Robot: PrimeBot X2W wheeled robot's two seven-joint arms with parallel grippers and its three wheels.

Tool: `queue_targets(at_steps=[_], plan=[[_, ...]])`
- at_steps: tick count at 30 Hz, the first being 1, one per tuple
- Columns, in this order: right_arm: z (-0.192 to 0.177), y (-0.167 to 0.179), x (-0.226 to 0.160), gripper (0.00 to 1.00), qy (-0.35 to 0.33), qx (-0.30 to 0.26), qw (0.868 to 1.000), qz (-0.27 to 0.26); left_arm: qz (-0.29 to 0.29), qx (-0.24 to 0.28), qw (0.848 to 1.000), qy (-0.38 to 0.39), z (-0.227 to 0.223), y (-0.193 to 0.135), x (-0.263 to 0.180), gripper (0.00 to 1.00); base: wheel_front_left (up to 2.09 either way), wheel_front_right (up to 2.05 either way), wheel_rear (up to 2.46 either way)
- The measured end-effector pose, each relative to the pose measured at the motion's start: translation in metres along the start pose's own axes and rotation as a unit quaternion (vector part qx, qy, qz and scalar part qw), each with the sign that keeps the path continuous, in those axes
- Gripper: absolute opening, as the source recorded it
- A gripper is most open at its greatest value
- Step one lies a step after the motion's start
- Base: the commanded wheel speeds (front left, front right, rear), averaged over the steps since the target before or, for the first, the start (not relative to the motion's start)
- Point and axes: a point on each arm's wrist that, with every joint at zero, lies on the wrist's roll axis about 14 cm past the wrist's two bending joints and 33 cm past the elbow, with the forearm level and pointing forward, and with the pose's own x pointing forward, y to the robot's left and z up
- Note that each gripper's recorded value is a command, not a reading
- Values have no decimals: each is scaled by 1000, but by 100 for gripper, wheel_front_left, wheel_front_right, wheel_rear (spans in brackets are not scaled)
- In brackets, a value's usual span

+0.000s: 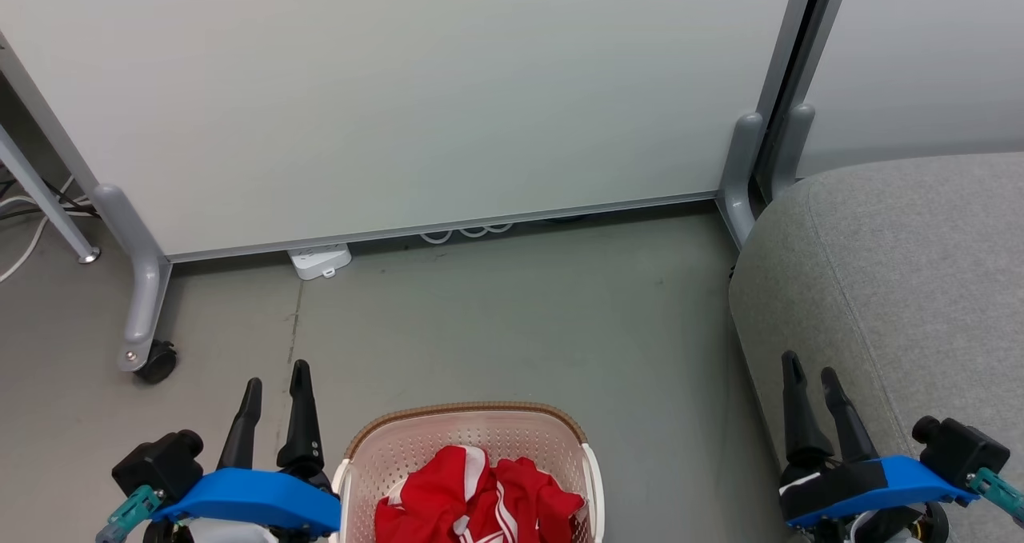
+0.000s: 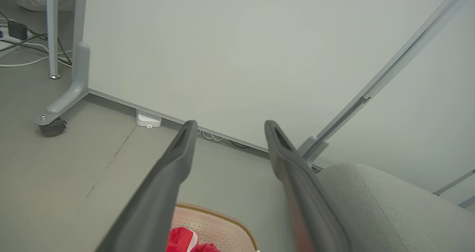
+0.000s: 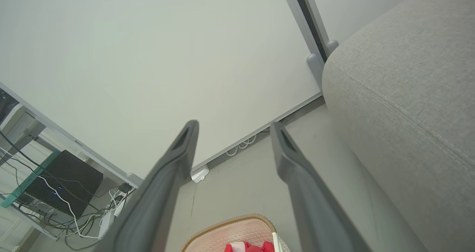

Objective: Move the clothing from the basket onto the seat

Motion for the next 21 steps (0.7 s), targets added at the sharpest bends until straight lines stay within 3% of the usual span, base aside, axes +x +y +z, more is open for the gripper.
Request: queue_targets(at_steps=[21], plan=[[-5, 9, 2, 100, 0, -102, 995, 23, -16, 101, 995, -14, -1, -8, 0, 100, 0, 0, 0]])
